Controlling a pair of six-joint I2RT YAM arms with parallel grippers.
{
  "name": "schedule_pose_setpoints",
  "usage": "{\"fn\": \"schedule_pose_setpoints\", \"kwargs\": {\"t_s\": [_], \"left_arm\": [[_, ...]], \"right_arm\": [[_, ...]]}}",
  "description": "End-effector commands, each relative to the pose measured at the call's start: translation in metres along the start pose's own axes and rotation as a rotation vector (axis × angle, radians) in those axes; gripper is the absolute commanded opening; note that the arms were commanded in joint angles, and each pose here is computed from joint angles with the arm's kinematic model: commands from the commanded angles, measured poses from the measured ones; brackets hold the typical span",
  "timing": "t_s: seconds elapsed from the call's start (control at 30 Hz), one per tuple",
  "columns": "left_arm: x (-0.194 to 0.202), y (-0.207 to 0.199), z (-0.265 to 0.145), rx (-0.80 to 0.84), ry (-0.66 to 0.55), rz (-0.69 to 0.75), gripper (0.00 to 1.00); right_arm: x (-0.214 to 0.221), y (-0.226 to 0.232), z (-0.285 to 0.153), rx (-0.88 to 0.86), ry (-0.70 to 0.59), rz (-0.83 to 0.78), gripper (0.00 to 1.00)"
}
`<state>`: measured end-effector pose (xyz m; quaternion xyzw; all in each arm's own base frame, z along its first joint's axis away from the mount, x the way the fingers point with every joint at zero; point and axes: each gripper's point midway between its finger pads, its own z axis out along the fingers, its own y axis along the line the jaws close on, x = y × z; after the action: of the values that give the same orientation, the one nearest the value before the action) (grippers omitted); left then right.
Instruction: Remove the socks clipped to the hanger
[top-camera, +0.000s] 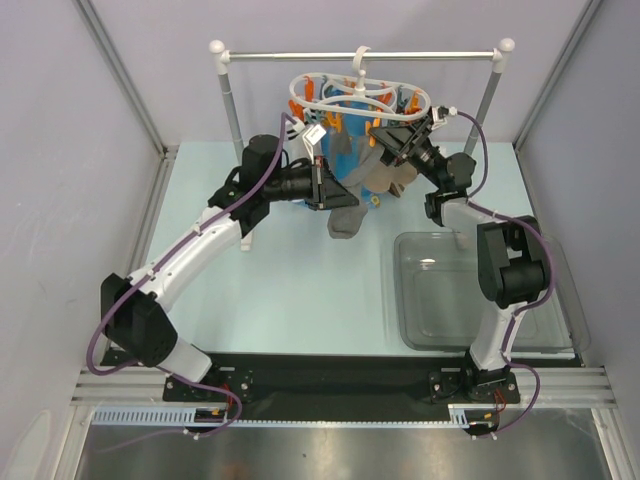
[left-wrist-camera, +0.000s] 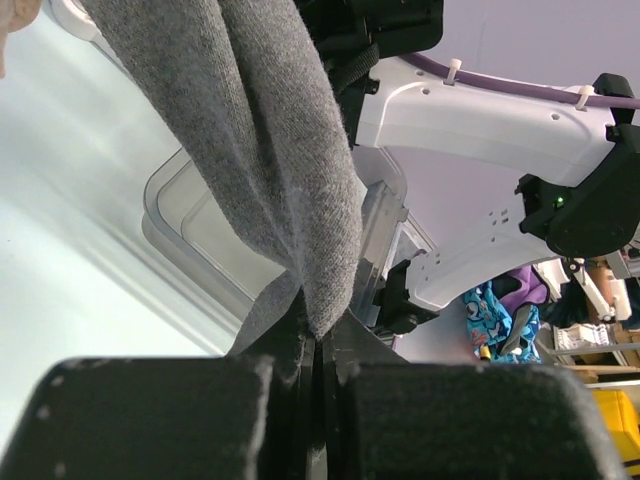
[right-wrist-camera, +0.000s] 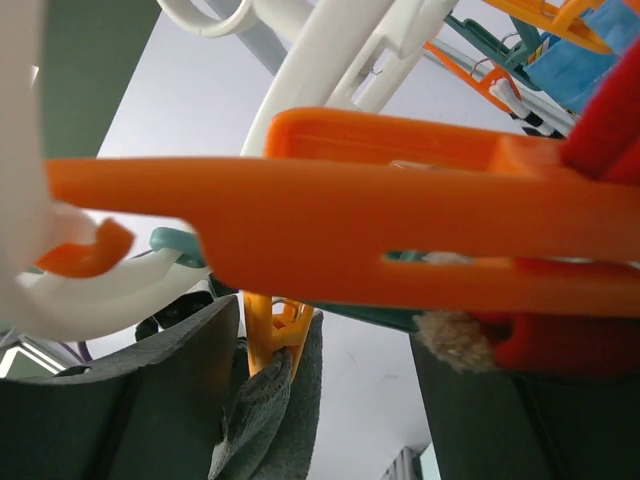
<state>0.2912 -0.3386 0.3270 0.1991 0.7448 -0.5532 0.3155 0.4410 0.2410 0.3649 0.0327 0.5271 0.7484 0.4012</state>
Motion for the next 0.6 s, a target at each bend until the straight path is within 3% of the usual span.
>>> {"fn": "schedule_pose_setpoints", "kwargs": {"t_s": [0.0, 0.57], "left_arm": [[-0.015, -0.014, -0.005, 0.039, -0.016, 0.037, 0.0], [-0.013, -0.004, -0.002, 0.027, -0.014, 0.02, 0.0]], "right_arm": [[-0.002, 0.065, 0.002, -0.247, -0.012, -0.156, 0.73], [-0.013, 0.085, 0.005, -0.301, -0.021, -0.154, 0.5]]}}
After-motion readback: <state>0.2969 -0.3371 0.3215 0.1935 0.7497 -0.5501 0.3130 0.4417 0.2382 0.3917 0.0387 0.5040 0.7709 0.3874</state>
